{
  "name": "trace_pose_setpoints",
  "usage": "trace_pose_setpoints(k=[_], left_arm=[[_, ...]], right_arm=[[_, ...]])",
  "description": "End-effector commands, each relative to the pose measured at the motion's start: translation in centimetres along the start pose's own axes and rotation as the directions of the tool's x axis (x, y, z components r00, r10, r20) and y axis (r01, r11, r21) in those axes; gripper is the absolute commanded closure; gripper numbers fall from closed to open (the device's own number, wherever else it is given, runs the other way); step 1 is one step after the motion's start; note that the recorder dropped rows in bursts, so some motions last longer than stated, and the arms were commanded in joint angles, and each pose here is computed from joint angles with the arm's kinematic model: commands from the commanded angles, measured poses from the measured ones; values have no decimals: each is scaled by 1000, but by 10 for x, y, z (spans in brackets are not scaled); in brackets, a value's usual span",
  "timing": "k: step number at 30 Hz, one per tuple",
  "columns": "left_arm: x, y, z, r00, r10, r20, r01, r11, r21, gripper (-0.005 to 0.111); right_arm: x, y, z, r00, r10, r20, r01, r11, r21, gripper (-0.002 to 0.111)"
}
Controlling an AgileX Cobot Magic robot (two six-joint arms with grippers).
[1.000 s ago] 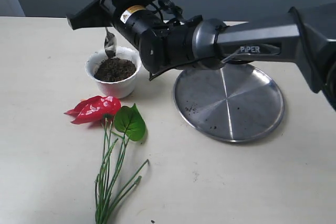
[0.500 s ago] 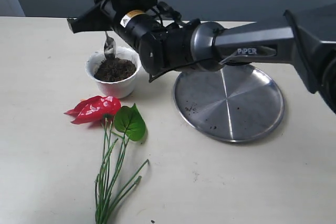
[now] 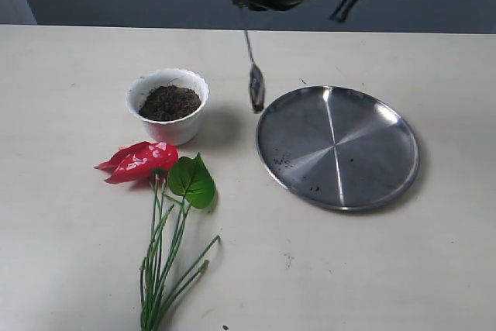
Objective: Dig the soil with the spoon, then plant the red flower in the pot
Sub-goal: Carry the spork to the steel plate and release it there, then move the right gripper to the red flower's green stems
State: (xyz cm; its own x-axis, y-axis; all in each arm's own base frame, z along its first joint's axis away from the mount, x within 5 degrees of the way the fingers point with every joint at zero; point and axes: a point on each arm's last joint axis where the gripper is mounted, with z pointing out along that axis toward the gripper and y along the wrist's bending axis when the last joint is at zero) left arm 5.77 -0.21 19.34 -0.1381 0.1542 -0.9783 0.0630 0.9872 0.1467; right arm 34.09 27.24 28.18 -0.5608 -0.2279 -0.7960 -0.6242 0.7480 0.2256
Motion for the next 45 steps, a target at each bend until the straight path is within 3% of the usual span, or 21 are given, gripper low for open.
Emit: trace_pose_setpoints(k=[1,5,14,21,33,36,40,45], left_arm=[[0,0,0,1000,-3,9,3,1000,0,106],[0,0,0,1000,-3,9,3,1000,0,106],[0,0,0,1000,-3,9,3,1000,0,106],[0,0,0,1000,-3,9,3,1000,0,106],[0,0,0,1000,-3,9,3,1000,0,106],[0,0,0,1000,-3,9,3,1000,0,106],[0,0,0,1000,-3,9,3,1000,0,106],[0,0,0,1000,-3,9,3,1000,0,106]], right_arm=[[7,-63,-19,985,70,-158,-52,992,117,109],[22,-91,-23,953,54,-298,10,978,208,109],[66,-114,12,846,27,-532,115,966,231,109],[89,-125,38,817,30,-576,128,964,232,109],[93,-129,48,819,-36,-573,184,962,203,109],[93,-130,47,810,-44,-585,198,959,202,99],[94,-130,46,807,-44,-589,199,959,201,72],[95,-129,46,800,-36,-599,193,960,201,69]])
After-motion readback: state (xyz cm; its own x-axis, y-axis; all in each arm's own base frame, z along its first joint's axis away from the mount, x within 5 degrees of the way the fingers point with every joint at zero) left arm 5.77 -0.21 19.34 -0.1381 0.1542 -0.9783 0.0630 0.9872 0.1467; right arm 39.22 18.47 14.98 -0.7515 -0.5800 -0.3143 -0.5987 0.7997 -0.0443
